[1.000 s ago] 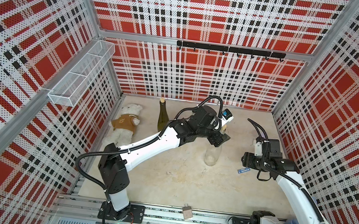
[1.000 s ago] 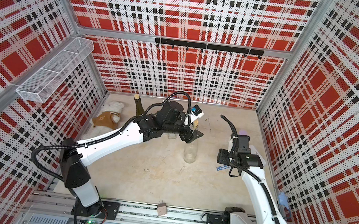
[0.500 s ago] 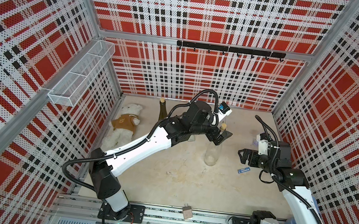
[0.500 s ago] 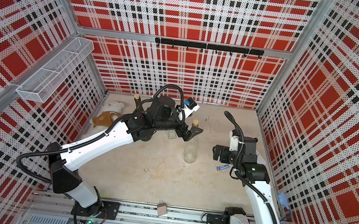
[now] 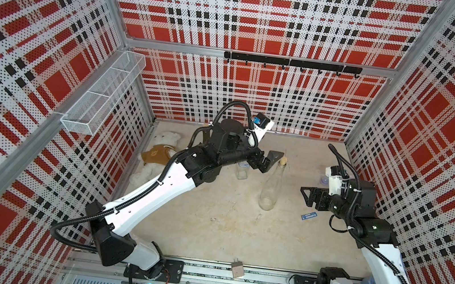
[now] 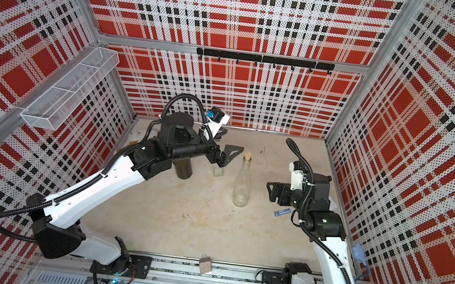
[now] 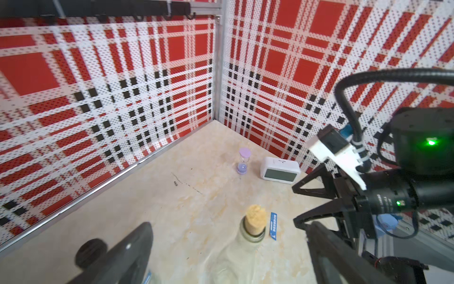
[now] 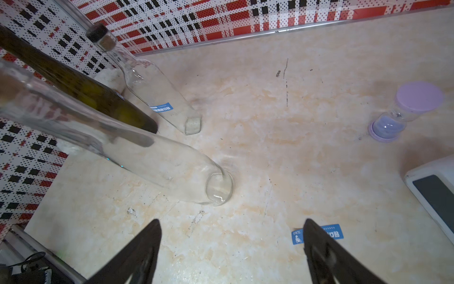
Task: Remove the label from the bottle
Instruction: Move the bottle to the center of the board.
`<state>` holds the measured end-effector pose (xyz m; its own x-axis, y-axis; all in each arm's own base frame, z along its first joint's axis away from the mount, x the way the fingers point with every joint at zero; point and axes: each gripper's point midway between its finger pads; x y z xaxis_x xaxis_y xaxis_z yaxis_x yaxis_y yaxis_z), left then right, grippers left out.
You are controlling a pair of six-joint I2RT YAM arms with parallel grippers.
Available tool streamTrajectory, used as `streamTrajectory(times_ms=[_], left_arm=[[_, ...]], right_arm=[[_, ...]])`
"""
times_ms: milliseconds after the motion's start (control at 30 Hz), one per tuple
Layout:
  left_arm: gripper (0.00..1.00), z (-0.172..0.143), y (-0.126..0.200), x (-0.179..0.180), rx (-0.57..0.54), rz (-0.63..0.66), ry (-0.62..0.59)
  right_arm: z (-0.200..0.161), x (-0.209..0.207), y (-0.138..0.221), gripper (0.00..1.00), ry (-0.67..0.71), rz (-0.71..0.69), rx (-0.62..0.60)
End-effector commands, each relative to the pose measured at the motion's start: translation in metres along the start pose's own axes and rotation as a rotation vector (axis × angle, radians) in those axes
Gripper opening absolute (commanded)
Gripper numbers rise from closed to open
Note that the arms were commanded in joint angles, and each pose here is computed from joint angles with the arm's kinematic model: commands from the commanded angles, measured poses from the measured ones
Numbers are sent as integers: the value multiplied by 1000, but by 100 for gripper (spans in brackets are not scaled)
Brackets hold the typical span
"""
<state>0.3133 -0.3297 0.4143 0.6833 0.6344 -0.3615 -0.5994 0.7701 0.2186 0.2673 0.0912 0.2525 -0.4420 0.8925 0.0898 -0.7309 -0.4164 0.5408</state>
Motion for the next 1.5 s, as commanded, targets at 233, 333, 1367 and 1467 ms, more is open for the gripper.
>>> streamTrajectory(times_ms=[233, 333, 1367, 1467], left_arm=[[99, 22, 64, 69, -152, 166, 175], [100, 22, 79, 86, -181, 201, 207], [99, 12, 94, 129, -208, 236, 302], [99, 10, 93, 130, -205, 235, 307]], right_arm=[[74, 60, -1, 86, 184, 126, -185], [79, 71, -13, 84, 227, 131, -186], [96, 92, -75, 40, 310, 132, -195], [97, 91, -74, 36, 312, 128, -200]])
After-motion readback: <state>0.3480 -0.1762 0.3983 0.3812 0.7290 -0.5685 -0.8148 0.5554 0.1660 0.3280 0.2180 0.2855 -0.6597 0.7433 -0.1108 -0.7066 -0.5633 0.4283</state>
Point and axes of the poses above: each gripper's point midway between its finger pads, its own y axis back along the fingers, its own x axis along the line the jaws close on, z = x × y, and after that the axes turned 15 degrees about y, right-handed
